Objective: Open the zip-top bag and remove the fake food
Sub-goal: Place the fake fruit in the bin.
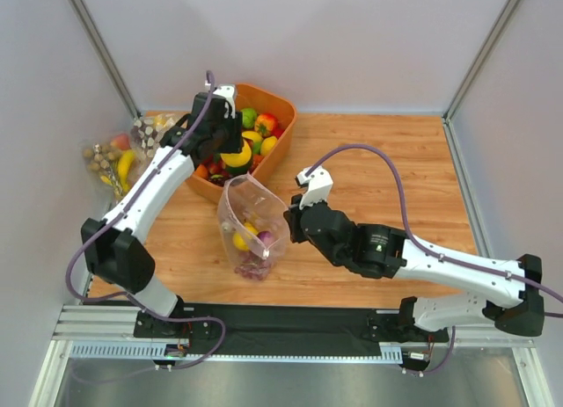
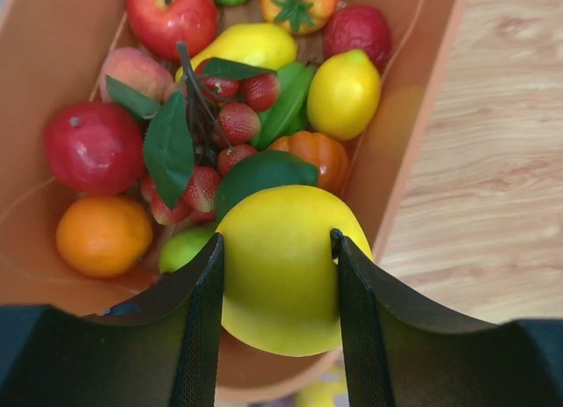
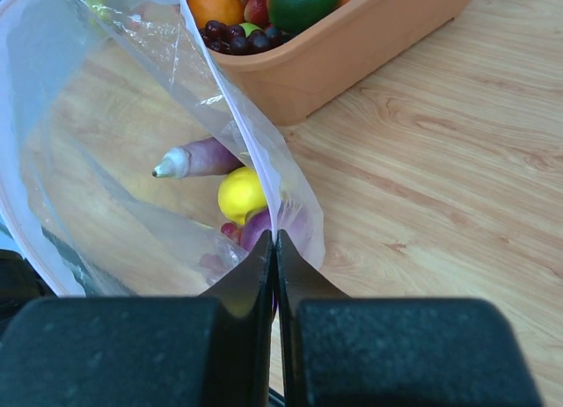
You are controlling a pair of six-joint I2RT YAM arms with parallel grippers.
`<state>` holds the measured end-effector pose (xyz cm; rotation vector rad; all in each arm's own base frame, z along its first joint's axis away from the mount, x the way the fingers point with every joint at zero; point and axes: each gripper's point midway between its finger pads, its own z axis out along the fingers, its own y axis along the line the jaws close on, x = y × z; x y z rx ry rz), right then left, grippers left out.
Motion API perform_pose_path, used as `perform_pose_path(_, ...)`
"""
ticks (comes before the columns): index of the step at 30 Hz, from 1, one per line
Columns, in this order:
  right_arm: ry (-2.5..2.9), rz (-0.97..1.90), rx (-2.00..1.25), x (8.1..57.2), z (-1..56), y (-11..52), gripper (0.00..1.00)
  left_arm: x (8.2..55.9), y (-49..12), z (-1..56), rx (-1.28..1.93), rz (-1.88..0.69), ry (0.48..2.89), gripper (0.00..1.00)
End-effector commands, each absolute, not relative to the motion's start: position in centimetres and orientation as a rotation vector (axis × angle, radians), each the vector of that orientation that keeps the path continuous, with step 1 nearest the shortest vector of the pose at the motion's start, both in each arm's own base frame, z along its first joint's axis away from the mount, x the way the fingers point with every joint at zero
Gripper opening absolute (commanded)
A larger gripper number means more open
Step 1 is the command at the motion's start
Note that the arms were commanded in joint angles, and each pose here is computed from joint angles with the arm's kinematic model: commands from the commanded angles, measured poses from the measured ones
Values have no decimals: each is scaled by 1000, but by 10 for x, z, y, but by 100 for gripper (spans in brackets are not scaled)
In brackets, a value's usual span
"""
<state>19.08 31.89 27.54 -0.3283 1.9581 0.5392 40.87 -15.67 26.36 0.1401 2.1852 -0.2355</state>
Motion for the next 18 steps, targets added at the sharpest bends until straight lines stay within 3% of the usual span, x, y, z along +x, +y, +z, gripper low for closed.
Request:
perform_pose_path(1, 1927, 526, -261, 194, 290, 298, 0, 428, -152, 277, 106, -197, 2155, 5)
perform_pose_path(2, 1921, 525, -255, 193, 294, 292, 0, 430, -152, 265, 107, -179, 2190, 25)
perform_pose_path(4, 1908, 517, -237, 193, 301, 284, 0, 430, -153, 258, 108, -177, 2210, 55)
perform_pose_path(5, 1901, 514, -230, 193, 305, 278, 0, 427, -153, 258, 107, -184, 2211, 90)
perform_pose_path(6, 1893, 503, -223, 193, 308, 273, 0, 425, -153, 260, 101, -199, 2207, 99)
perform_pose_path(13, 1838, 433, -160, 198, 336, 240, 0, 382, -153, 318, 113, -338, 2076, 99)
perform_pose_path(18, 1860, 409, -142, 198, 325, 237, 0, 320, -154, 343, 148, -482, 1991, 99)
